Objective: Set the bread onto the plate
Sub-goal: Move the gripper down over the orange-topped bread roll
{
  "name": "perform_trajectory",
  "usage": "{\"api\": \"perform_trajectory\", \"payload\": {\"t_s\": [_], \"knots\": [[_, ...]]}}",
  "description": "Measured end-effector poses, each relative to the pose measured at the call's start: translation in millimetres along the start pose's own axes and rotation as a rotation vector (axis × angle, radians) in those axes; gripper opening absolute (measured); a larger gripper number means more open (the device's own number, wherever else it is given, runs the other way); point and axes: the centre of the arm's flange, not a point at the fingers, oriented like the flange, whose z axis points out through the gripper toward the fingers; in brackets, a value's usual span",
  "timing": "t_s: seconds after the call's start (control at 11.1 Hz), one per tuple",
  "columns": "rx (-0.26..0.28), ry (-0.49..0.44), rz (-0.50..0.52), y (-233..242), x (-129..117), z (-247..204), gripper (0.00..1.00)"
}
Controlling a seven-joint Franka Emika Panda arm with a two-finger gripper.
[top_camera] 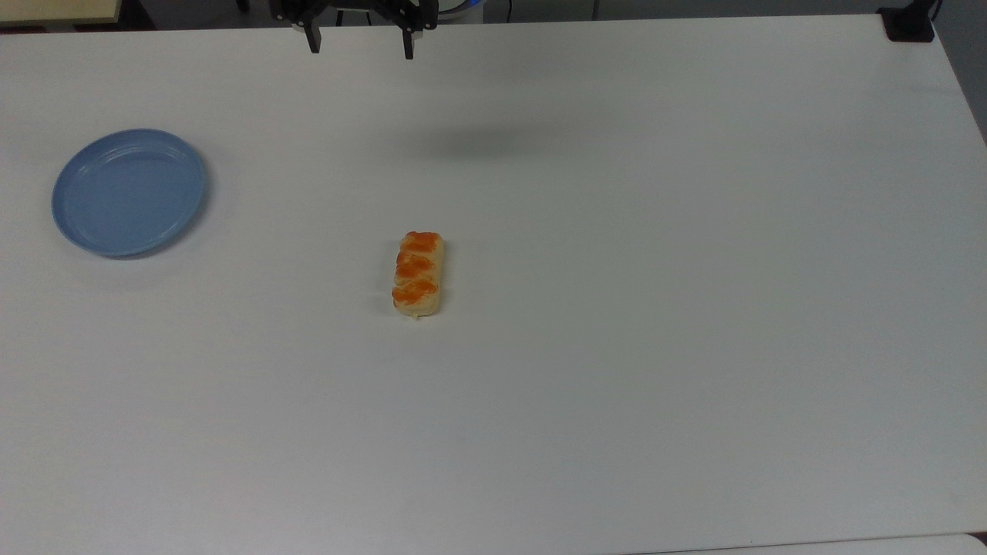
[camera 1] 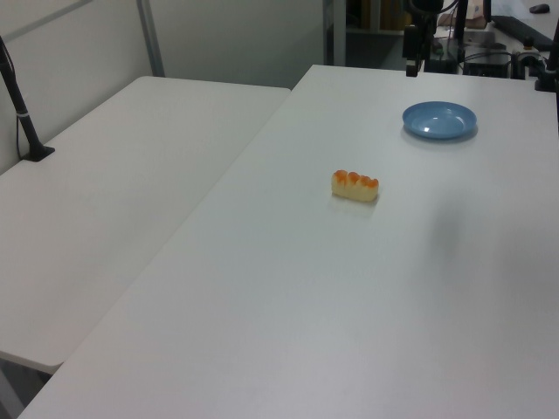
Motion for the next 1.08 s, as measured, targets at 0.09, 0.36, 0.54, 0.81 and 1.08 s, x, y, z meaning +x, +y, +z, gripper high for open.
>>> {"api": "perform_trajectory", "payload": {"t_s": [0.09, 0.36, 0.54, 0.81, 1.08], "knots": [[0.000, 0.000, 0.000, 0, 0, 0, 1.00], [0.000, 0.000, 0.000, 0, 0, 0, 1.00], [0.000, -0.001, 0.000, 0, 0, 0, 1.00], [-0.001, -0.007, 0.000, 0, 1, 4, 1.00], [-0.008, -0.001, -0.015, -11, 21, 31, 1.00]]}}
